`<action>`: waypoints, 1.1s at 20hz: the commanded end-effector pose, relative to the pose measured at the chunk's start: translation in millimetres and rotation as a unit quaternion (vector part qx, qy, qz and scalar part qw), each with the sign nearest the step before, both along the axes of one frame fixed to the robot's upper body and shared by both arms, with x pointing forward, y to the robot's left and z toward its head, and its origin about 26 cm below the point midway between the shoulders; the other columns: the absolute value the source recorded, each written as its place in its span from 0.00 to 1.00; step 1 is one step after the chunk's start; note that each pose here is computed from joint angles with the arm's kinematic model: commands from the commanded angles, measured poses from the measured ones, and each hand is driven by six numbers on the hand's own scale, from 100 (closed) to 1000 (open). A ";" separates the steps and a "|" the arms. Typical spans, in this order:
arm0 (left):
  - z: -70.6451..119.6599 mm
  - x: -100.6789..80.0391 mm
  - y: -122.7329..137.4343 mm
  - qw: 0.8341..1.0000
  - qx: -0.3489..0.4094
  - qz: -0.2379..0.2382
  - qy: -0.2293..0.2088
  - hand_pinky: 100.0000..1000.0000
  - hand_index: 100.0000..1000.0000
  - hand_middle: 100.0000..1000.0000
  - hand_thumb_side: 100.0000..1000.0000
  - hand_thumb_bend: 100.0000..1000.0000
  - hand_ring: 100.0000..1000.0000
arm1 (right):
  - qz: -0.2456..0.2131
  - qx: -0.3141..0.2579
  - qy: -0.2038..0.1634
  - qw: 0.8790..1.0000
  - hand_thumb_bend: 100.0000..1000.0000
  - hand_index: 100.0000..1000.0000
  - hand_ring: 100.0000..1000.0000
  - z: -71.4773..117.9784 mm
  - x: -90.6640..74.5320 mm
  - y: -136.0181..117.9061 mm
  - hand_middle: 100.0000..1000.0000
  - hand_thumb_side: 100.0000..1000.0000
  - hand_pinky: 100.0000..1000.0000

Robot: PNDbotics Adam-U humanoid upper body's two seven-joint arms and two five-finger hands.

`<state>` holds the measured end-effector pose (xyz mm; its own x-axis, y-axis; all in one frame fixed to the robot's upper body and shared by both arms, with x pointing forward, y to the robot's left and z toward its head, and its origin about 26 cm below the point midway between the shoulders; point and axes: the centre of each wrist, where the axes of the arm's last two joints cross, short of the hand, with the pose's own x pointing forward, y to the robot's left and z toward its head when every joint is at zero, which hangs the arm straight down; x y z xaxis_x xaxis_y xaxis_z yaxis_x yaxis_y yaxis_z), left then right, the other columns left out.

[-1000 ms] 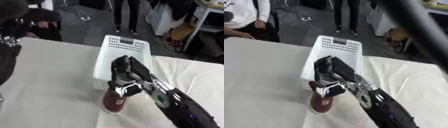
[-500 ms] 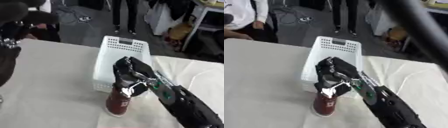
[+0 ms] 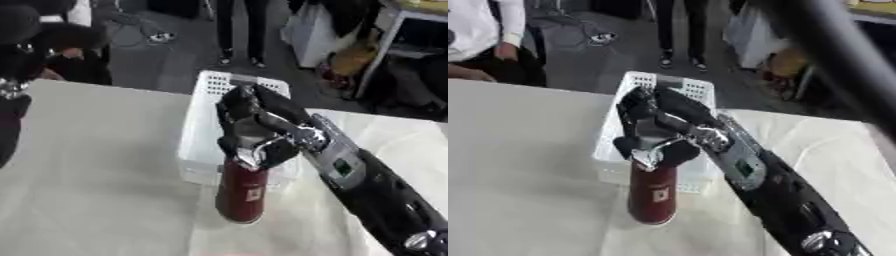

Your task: Pick up objects on the table and place them in the box.

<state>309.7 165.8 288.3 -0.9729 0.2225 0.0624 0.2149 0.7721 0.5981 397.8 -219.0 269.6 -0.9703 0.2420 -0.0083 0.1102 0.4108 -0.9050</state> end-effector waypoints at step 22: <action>13.1 -3.2 4.6 1.000 -0.006 0.020 -0.014 0.87 0.93 0.89 0.80 0.28 0.77 | -0.030 0.072 -0.038 0.996 0.00 0.02 0.00 72.5 -36.7 -88.8 0.00 0.60 0.00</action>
